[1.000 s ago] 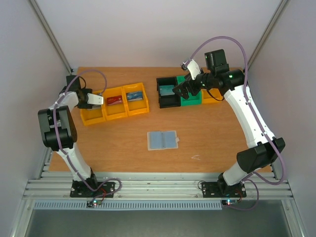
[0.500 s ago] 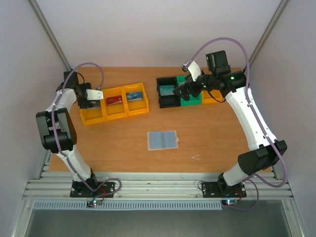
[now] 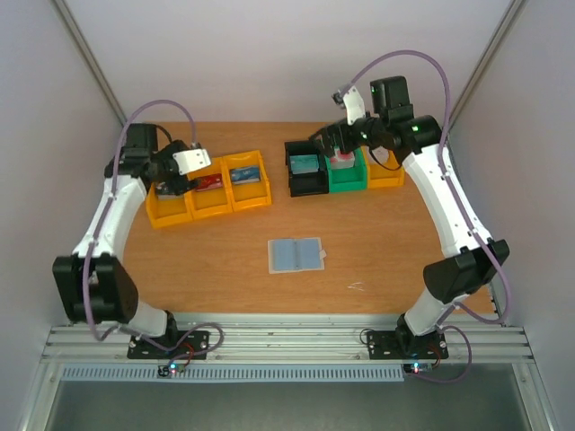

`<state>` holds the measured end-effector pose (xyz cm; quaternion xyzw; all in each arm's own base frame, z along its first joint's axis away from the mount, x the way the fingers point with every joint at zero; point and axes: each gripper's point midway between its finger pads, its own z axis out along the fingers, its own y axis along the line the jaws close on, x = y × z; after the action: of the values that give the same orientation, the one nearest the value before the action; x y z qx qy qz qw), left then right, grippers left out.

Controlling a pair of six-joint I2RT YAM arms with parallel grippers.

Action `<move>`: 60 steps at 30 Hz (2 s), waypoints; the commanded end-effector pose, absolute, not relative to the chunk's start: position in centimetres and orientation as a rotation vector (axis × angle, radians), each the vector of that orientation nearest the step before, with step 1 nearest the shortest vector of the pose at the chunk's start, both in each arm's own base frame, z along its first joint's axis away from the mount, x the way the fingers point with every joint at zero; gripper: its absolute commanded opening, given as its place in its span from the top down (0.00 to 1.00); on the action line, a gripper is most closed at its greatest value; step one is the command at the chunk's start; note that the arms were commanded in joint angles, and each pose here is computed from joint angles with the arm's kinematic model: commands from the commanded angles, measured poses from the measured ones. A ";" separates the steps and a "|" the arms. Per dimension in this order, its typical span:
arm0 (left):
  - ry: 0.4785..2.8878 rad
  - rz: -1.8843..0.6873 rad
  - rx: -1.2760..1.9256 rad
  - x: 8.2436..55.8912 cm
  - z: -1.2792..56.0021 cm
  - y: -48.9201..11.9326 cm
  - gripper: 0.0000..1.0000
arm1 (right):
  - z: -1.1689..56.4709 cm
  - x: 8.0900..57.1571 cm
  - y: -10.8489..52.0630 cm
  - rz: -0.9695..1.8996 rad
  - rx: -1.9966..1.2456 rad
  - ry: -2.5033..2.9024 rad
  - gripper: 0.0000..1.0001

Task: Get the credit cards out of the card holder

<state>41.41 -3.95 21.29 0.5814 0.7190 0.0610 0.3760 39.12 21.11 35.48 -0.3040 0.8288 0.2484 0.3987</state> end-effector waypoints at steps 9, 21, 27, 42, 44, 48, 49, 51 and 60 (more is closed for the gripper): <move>2.092 -0.785 0.031 33.1 23.5 -13.2 0.22 | 32.3 44.4 20.2 0.755 0.099 2.305 0.12; 2.362 -0.929 -0.235 27.2 10.8 -18.9 0.20 | 9.8 29.1 23.3 0.398 -0.007 2.913 0.17; 2.443 -0.918 -0.353 25.8 6.8 -19.4 0.18 | 4.2 26.9 23.9 0.336 -0.036 3.052 0.24; 2.641 -1.017 -0.289 23.8 1.0 -25.4 0.24 | 2.3 25.8 26.9 0.611 -0.113 3.078 0.59; 2.646 -1.025 -0.285 24.0 0.9 -25.8 0.28 | 2.6 25.6 28.2 0.732 -0.140 3.064 0.64; 2.607 -1.065 -0.252 24.4 1.5 -26.5 0.39 | 3.9 25.6 30.5 0.943 -0.192 3.009 0.70; 2.604 -1.062 -0.251 24.5 1.5 -26.5 0.43 | 4.2 25.7 30.6 0.961 -0.189 2.996 0.71; 2.607 -1.051 -0.261 24.5 1.3 -26.4 0.54 | 4.8 25.7 30.9 0.993 -0.201 2.975 0.73; 2.377 -1.216 -0.022 25.7 7.9 -28.0 1.00 | 11.8 25.7 29.8 1.055 -0.411 2.786 0.66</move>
<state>25.03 -26.70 2.73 -0.0761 0.9045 -0.3812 0.1755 25.48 29.90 5.77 -0.0761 0.9485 0.3074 0.0053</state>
